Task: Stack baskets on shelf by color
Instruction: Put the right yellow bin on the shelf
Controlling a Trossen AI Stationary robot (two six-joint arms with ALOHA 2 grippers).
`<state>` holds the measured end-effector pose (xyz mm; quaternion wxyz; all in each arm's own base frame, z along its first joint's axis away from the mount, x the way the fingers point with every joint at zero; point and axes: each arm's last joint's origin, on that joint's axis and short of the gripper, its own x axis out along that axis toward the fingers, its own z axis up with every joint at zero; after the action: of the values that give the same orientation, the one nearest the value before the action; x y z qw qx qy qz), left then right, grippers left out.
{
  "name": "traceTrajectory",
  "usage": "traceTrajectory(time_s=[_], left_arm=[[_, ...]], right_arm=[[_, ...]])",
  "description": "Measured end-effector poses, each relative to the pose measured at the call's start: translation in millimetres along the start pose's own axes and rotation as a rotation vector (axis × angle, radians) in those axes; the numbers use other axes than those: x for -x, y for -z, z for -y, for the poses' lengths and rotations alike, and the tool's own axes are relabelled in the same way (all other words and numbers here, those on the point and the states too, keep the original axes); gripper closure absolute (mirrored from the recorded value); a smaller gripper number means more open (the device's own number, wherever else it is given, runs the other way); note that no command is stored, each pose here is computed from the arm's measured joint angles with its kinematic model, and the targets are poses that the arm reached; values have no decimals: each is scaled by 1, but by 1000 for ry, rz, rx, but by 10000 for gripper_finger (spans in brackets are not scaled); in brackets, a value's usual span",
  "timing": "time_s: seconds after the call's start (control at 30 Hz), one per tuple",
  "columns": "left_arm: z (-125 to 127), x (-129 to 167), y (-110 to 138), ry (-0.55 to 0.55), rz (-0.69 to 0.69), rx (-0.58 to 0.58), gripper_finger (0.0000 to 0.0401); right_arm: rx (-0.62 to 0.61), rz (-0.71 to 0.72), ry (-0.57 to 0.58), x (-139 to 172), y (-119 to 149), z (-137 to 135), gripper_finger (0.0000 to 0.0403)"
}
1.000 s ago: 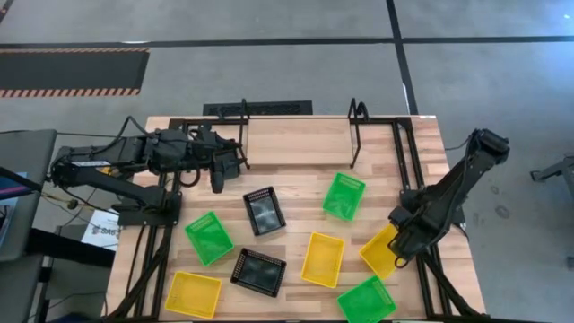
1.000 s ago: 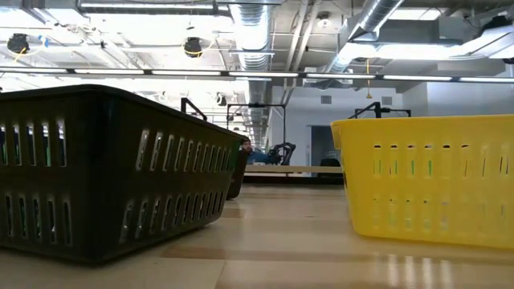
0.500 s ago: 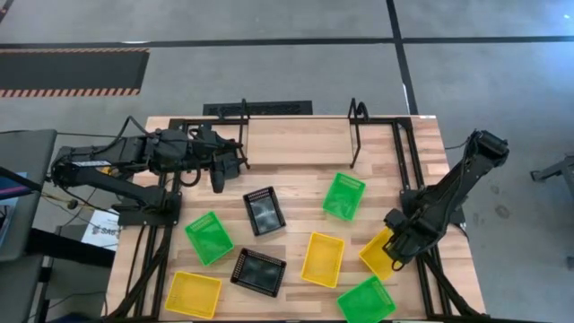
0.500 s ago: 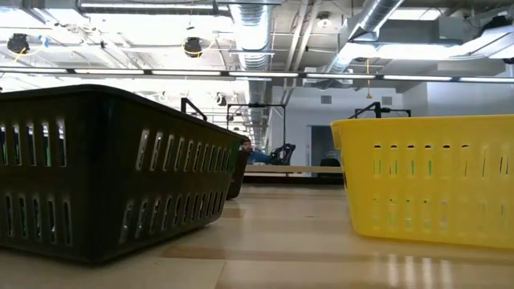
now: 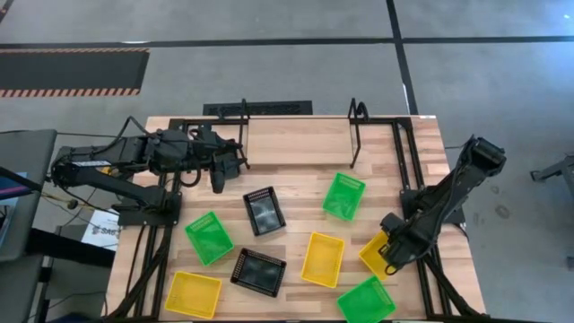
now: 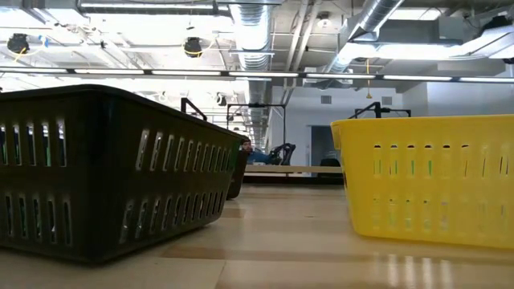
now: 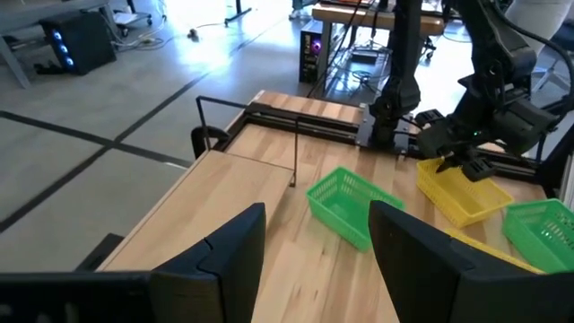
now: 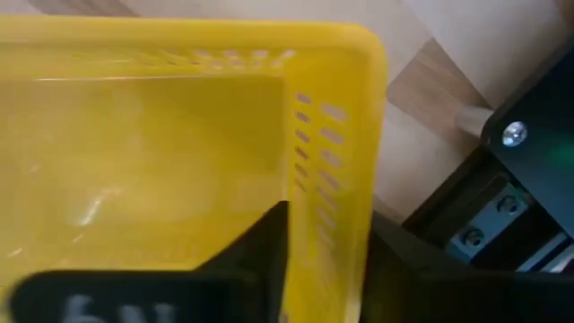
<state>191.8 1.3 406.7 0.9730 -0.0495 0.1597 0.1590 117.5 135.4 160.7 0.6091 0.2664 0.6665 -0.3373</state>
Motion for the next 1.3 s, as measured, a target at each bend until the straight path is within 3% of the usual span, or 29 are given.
traceTrajectory(time_s=[0.13, 0.27, 0.4, 0.6, 0.8, 1.07, 1.17, 1.3], left_arm=[[0, 0, 1, 0, -8, -3, 215], [0, 0, 1, 0, -11, -4, 221], [0, 0, 1, 0, -11, -4, 226], [-1, 0, 5, -5, -45, -16, 227], [-2, 0, 10, -14, -100, -34, 227], [-2, 1, 12, -16, -121, -61, 227], [-2, 1, 13, -16, -126, -74, 227], [-2, 1, 13, 1, -134, -75, 227]], right_arm=[[-9, 5, 37, -4, -1, -3, 386], [-89, 46, 87, -1, -7, 1, 393], [-153, 131, 75, 28, -17, 3, 396], [-192, 354, -41, 121, -29, 9, 396], [-21, 751, -316, 230, -47, 18, 396], [163, 1032, -301, 320, -115, 54, 396], [261, 1090, -348, 336, -155, 63, 397], [397, 1063, -443, 332, -217, 71, 397]])
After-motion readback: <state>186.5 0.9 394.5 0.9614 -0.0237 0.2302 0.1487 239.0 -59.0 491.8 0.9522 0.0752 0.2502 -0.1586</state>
